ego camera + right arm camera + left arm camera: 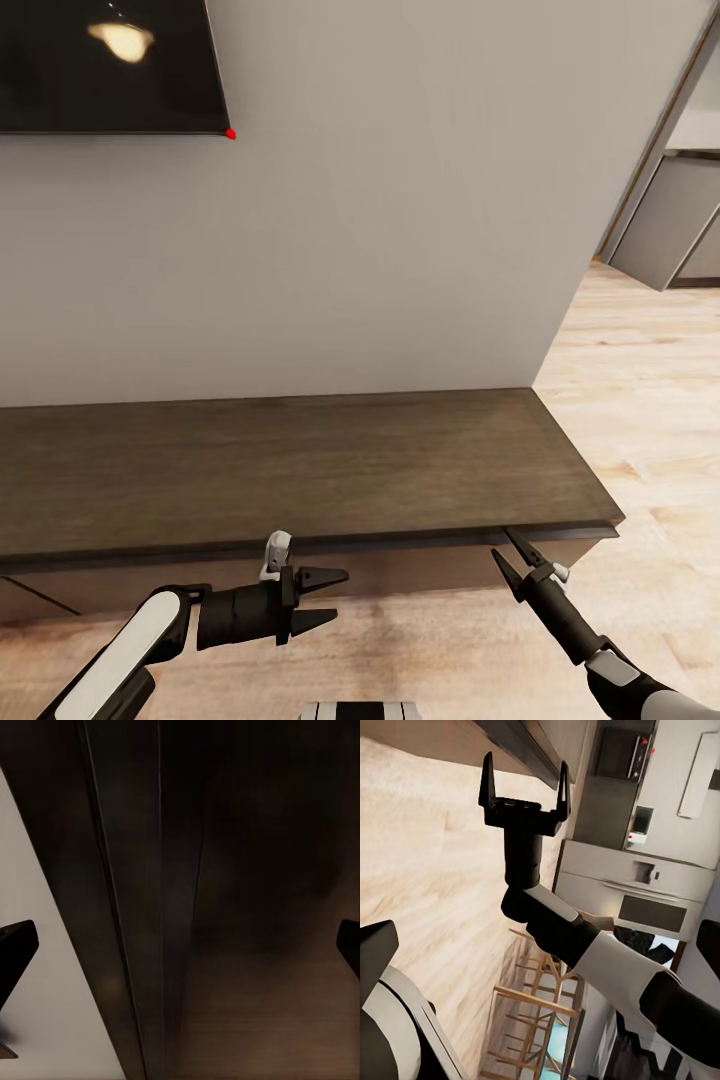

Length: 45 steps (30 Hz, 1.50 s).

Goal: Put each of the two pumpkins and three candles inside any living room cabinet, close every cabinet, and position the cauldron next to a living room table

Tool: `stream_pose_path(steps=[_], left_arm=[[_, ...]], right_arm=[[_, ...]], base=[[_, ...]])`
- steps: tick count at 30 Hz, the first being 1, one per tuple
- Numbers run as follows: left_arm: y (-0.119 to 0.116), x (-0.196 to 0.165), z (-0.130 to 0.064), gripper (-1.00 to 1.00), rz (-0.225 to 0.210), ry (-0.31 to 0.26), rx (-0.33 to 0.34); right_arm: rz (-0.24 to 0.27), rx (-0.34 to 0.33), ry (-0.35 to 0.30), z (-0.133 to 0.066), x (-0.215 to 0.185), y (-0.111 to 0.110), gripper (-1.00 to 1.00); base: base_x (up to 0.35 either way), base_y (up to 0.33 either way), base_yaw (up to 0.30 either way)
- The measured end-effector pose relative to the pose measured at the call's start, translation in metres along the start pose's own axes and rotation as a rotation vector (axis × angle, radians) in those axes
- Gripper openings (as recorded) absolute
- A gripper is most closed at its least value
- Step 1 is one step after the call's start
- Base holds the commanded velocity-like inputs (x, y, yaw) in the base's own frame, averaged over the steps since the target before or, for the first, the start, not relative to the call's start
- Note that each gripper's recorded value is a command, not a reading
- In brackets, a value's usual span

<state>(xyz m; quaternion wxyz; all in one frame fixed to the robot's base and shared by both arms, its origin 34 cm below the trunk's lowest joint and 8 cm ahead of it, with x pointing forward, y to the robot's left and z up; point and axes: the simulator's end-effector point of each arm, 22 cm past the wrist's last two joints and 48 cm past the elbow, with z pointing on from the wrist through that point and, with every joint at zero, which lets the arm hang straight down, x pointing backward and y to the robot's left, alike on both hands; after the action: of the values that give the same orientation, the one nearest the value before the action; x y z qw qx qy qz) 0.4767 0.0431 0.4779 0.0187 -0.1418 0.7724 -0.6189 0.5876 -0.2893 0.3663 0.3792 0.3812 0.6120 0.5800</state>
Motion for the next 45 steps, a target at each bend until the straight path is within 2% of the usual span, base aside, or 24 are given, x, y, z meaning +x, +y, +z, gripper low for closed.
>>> stream_pose_path(steps=[16, 17, 21, 22, 24, 45], left_arm=[[-0.0001, 0.0000, 0.0001, 1.00, 0.000, 0.000, 0.000], [-0.0001, 0.0000, 0.0001, 1.00, 0.000, 0.000, 0.000], [0.0000, 0.0000, 0.0000, 1.00, 0.000, 0.000, 0.000], [-0.0002, 0.0001, 0.0000, 1.00, 0.000, 0.000, 0.000], [0.0000, 0.0000, 0.0000, 1.00, 0.000, 0.000, 0.000], [-0.0001, 0.0001, 0.0003, 1.00, 0.000, 0.000, 0.001]], right_arm=[[-0.001, 0.000, 0.000, 0.0000, 0.0000, 0.0000, 1.00], [-0.002, 0.001, 0.000, 0.0000, -0.0001, -0.0001, -1.00], [-0.001, 0.001, 0.000, -0.0001, -0.0001, -0.0003, -1.00], [0.003, -0.016, -0.003, 0.0004, -0.0006, 0.0038, -1.00], [-0.006, 0.004, -0.002, -0.0002, -0.0005, -0.0010, -1.00], [-0.010, 0.001, -0.003, 0.0000, -0.0005, -0.0004, -1.00]], base=[[0.000, 0.000, 0.000], [0.000, 0.000, 0.000], [0.000, 0.000, 0.000], [0.000, 0.000, 0.000], [0.000, 0.000, 0.000], [0.000, 0.000, 0.000]])
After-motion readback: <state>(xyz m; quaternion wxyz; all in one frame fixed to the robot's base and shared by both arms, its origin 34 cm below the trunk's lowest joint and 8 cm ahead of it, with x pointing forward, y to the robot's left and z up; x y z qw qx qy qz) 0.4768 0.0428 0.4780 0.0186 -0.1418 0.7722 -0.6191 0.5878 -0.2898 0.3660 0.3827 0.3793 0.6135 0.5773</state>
